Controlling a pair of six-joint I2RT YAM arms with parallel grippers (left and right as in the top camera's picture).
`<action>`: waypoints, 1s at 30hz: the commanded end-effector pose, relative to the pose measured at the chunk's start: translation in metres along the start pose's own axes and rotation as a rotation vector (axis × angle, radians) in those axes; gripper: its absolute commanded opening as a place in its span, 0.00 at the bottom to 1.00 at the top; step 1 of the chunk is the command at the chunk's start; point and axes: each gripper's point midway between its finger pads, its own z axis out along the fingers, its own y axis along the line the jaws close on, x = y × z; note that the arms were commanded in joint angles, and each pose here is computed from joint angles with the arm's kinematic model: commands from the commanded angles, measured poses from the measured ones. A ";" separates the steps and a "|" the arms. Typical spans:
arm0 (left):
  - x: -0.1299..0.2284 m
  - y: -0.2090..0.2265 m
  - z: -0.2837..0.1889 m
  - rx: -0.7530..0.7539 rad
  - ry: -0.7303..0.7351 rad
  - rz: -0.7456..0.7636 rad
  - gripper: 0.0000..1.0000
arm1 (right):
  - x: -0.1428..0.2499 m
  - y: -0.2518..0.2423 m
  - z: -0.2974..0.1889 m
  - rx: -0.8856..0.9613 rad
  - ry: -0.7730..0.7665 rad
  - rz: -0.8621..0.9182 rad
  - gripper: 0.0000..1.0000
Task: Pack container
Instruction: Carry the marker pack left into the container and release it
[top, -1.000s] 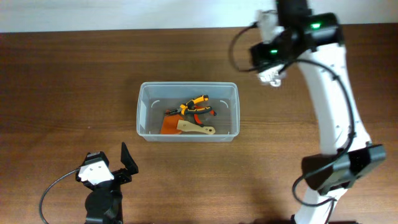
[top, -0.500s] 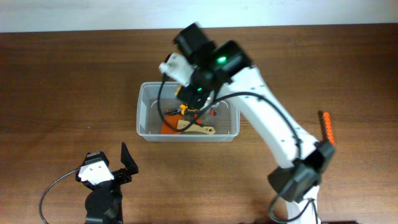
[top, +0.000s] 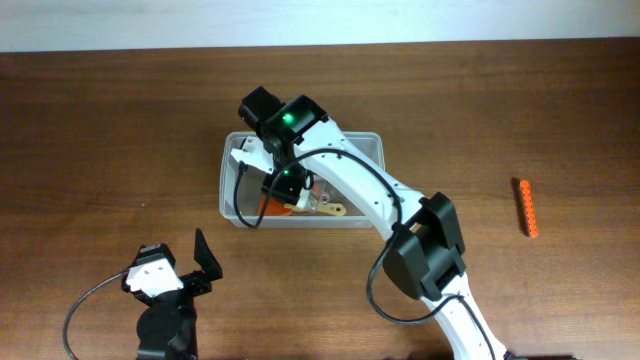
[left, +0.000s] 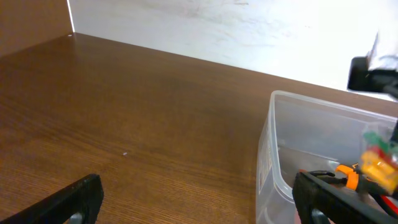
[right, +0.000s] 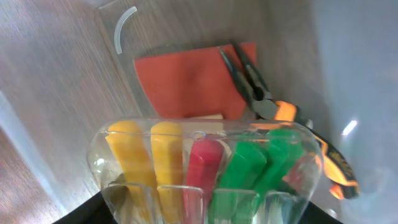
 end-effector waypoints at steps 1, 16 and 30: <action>0.001 0.000 0.000 0.000 0.000 0.010 0.99 | -0.007 0.006 0.003 -0.034 -0.026 -0.012 0.64; 0.001 0.000 0.000 0.000 0.000 0.010 0.99 | 0.009 -0.010 -0.015 -0.016 -0.015 0.066 0.77; 0.001 0.000 0.000 0.000 0.000 0.010 0.99 | 0.199 -0.141 -0.184 0.357 0.026 0.697 0.82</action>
